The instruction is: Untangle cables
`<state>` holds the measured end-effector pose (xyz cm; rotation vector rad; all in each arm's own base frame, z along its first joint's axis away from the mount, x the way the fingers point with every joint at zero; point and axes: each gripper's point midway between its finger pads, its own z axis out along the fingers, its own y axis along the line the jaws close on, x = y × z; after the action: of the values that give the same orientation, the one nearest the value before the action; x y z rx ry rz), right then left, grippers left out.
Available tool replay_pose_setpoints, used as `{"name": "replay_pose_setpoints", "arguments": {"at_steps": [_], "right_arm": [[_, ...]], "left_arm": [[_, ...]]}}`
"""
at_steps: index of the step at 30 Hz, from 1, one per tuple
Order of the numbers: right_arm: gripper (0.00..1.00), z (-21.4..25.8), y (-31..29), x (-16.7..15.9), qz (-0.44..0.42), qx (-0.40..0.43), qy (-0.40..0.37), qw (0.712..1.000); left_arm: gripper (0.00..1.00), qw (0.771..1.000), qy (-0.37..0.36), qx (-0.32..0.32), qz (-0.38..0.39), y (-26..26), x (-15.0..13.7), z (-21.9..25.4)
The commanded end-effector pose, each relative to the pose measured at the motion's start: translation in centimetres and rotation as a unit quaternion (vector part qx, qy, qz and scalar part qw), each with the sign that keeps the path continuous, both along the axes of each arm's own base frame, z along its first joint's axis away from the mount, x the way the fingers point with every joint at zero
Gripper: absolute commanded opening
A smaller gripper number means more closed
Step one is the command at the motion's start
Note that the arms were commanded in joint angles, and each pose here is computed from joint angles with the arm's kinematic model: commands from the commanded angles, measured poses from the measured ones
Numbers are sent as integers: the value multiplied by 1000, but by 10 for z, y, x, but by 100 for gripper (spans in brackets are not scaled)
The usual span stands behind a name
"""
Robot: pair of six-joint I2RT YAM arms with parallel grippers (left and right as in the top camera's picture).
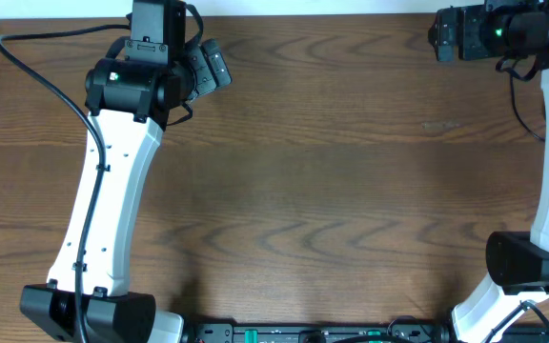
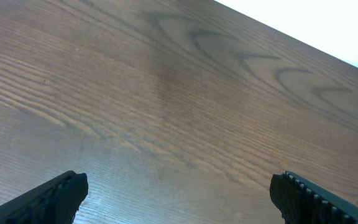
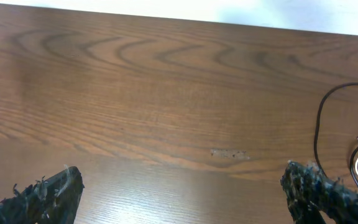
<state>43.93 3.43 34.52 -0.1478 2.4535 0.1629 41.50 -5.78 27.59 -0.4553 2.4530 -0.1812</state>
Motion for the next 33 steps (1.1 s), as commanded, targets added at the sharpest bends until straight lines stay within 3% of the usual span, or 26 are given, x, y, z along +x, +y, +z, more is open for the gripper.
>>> {"name": "replay_pose_setpoints", "arguments": {"at_steps": [1, 9, 15, 23, 33], "right_arm": [[99, 13, 0, -7, 5, -7, -16, 1000], [99, 11, 0, -7, 4, -7, -14, 1000], [99, 40, 8, -35, 16, -8, -46, 999], [99, 70, -3, -77, -1, -45, -148, 988], [99, 58, -9, -114, -17, -34, -335, 941]], "left_arm": [[99, 1000, 3, 4, -2, 0, 1, -2], [100, 1000, 3, 4, -2, 0, 1, -2], [100, 1000, 3, 4, -2, 0, 1, -2], [100, 1000, 3, 4, -2, 0, 1, -2], [100, 1000, 3, 4, -2, 0, 1, -2]]}}
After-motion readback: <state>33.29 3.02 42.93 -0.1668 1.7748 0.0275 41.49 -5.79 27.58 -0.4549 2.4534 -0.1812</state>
